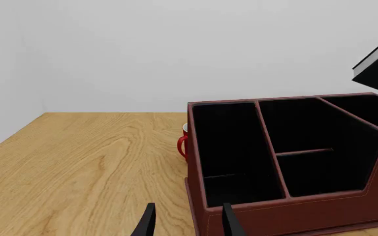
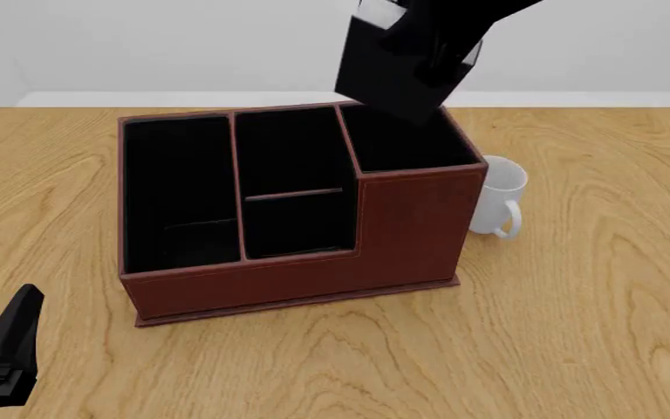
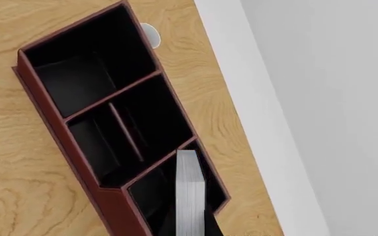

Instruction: Pick up the book and place it in the right compartment of the caddy.

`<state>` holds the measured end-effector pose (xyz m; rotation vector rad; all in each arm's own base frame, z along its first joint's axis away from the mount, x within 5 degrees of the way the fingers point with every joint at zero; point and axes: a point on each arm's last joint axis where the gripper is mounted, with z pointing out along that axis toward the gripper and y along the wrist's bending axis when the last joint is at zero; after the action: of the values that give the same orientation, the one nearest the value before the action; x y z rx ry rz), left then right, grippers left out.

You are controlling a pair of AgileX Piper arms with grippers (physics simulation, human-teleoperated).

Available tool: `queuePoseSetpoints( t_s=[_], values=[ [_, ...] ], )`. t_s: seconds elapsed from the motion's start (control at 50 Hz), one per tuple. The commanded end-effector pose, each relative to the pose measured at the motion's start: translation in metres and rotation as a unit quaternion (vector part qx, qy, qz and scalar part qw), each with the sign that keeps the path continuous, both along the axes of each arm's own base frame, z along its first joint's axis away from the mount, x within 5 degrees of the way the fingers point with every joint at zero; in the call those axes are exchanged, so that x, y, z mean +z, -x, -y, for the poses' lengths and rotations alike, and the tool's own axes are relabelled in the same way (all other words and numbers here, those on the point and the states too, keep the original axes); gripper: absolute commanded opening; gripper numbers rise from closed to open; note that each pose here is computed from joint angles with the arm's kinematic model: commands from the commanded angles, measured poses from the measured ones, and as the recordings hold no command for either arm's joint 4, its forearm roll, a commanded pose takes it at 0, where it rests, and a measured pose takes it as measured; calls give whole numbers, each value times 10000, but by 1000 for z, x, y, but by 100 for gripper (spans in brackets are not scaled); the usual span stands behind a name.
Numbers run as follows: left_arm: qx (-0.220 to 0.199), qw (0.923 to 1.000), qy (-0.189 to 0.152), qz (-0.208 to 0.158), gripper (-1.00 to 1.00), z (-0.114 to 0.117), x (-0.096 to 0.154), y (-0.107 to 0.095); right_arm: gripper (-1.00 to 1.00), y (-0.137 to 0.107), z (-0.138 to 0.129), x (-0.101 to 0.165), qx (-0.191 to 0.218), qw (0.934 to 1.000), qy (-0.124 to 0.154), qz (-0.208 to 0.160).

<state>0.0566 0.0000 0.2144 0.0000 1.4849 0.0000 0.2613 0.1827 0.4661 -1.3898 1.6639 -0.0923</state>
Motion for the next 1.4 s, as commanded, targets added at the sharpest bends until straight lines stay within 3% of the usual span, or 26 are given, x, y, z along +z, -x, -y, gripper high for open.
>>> queuePoseSetpoints(
  t_s=[0.02, 1.4],
  values=[
    [0, 10000, 0, 0, 100, 0, 0, 0, -100, -3, 5, -7, -197, 9997, -117, -26],
    [0, 10000, 0, 0, 100, 0, 0, 0, -100, -36, 8, -56, -698, 9967, -218, -364]
  ],
)
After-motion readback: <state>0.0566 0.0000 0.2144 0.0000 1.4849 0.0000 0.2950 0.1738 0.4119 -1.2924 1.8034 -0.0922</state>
